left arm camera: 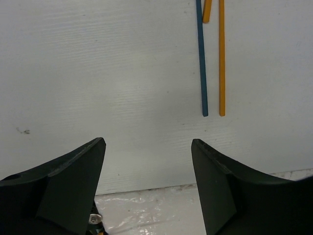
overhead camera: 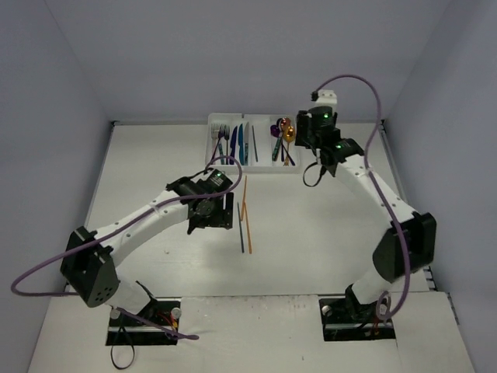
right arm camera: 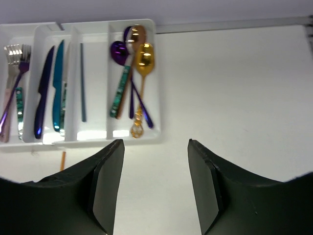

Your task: Sort the eating utensils into containers

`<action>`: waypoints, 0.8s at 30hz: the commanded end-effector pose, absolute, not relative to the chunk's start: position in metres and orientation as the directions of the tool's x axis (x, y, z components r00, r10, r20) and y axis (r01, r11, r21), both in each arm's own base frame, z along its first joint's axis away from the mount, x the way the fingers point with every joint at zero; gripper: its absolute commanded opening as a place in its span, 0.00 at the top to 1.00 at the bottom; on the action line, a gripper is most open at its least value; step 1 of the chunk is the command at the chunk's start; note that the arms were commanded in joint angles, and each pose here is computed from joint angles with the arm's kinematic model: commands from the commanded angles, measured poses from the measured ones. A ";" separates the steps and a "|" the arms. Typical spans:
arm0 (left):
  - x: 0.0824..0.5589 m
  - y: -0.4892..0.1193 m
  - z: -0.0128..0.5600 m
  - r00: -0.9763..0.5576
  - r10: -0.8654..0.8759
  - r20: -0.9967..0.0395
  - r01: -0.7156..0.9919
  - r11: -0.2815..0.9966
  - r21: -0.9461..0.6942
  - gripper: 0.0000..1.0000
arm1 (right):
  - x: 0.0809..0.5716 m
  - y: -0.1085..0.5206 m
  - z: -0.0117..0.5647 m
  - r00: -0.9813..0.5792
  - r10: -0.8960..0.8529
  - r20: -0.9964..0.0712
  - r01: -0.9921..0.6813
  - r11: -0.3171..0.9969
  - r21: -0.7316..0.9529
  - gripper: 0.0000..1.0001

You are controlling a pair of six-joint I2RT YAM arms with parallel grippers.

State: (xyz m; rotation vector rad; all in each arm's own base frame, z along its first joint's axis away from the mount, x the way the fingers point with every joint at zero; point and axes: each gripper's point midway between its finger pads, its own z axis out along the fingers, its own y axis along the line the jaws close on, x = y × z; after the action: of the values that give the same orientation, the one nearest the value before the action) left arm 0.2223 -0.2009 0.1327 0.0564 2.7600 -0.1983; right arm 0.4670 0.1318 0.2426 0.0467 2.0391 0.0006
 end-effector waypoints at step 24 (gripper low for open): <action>0.260 -0.275 0.064 -0.913 -0.108 -0.393 -0.054 0.988 -0.146 0.56 | 0.309 0.046 0.249 -0.375 0.182 -0.909 0.176 0.977 0.123 0.41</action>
State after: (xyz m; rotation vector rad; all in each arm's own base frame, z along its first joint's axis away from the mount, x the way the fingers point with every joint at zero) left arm 0.2396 -0.2543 0.0411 -0.0734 2.8168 -0.0947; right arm 0.3081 0.0532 0.2425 0.2058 2.0037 0.0221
